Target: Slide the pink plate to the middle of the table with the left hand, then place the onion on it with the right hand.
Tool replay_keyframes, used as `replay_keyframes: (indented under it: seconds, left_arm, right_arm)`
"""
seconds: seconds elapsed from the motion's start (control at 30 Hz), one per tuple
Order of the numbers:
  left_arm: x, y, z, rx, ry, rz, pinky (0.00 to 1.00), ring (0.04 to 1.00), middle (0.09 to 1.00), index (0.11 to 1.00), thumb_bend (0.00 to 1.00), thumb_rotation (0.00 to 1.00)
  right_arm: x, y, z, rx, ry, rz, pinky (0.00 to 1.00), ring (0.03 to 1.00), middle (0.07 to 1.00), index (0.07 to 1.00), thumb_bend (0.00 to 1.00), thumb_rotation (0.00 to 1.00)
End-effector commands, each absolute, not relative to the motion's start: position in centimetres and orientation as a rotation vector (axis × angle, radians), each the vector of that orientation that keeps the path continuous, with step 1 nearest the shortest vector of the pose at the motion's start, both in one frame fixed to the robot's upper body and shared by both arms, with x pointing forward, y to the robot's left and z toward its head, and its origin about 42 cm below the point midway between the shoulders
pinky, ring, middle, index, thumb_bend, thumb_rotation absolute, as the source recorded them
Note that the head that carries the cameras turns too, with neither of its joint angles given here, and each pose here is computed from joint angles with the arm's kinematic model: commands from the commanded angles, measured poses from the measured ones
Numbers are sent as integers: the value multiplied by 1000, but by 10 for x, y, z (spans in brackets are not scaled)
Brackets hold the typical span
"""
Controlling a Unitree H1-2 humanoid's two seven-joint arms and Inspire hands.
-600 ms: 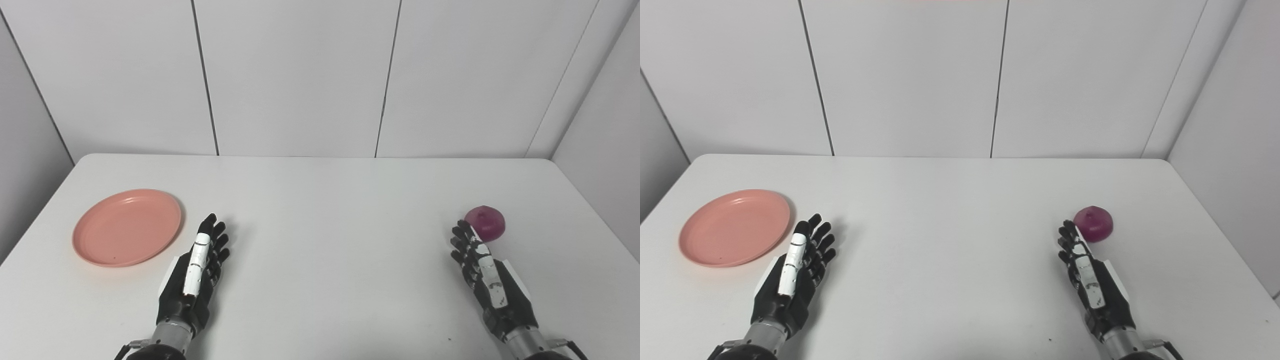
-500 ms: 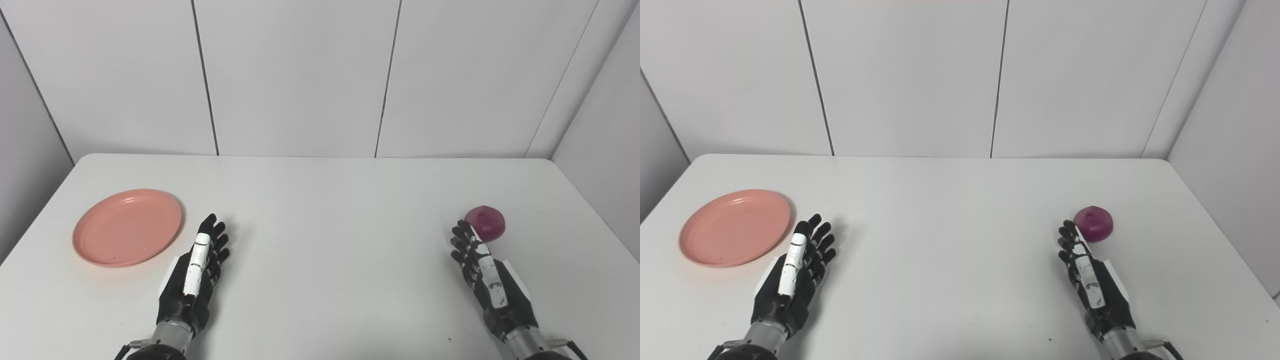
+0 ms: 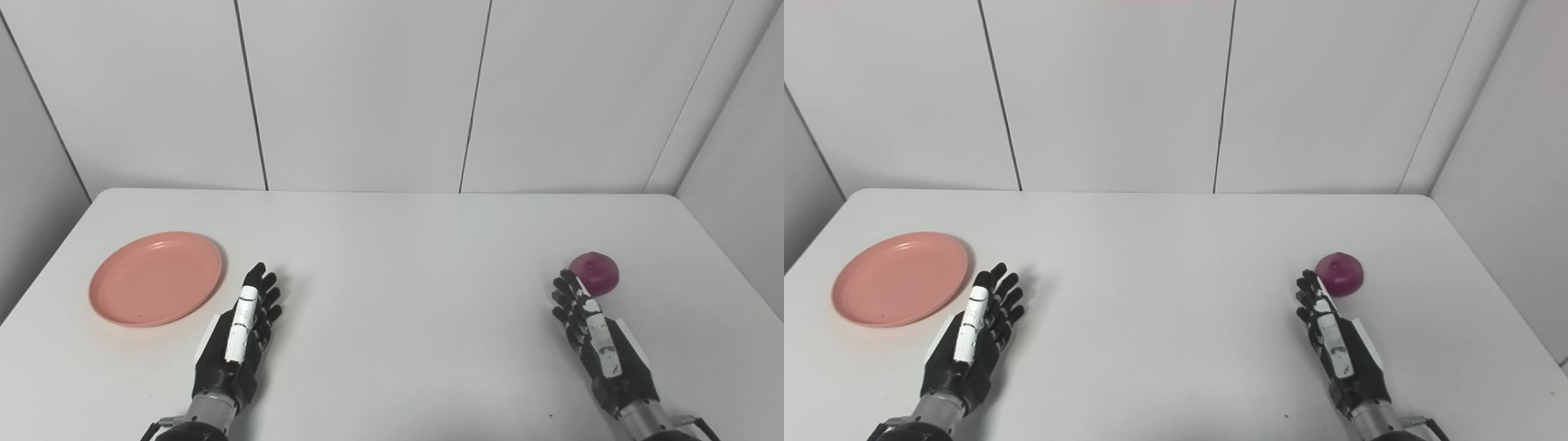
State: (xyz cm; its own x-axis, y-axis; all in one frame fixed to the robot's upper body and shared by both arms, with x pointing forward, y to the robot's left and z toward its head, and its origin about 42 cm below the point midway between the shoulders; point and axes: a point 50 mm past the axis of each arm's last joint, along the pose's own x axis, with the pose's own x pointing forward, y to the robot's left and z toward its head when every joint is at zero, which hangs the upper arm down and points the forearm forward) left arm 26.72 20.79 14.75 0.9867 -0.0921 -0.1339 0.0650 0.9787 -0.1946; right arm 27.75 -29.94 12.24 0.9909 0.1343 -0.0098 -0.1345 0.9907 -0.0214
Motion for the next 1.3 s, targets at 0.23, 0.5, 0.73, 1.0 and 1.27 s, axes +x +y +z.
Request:
replay_keyframes:
  seconds: [0.23, 0.5, 0.73, 1.0, 1.27]
  left_arm:
    - [263, 211, 148, -183, 123, -79, 1000, 1000, 1000, 1000, 674, 915]
    - [263, 210, 149, -188, 126, -81, 1000, 1000, 1000, 1000, 660, 911]
    - [263, 210, 150, -182, 125, -80, 1000, 1000, 1000, 1000, 669, 903]
    - [263, 211, 150, -167, 121, -84, 1000, 1000, 1000, 1000, 668, 908]
    - [263, 209, 151, -166, 119, -89, 1000, 1000, 1000, 1000, 658, 909]
  right_arm:
    - [283, -299, 133, -34, -51, 156, 1000, 1000, 981, 1000, 961, 1000]
    - [283, -299, 133, -33, -50, 153, 1000, 1000, 982, 1000, 960, 1000]
    - [283, -300, 134, -36, -54, 157, 1000, 1000, 981, 1000, 959, 1000]
    - [282, -300, 135, -33, -54, 159, 1000, 1000, 979, 1000, 961, 1000]
    - [282, -301, 136, -32, -56, 154, 1000, 1000, 976, 1000, 967, 1000]
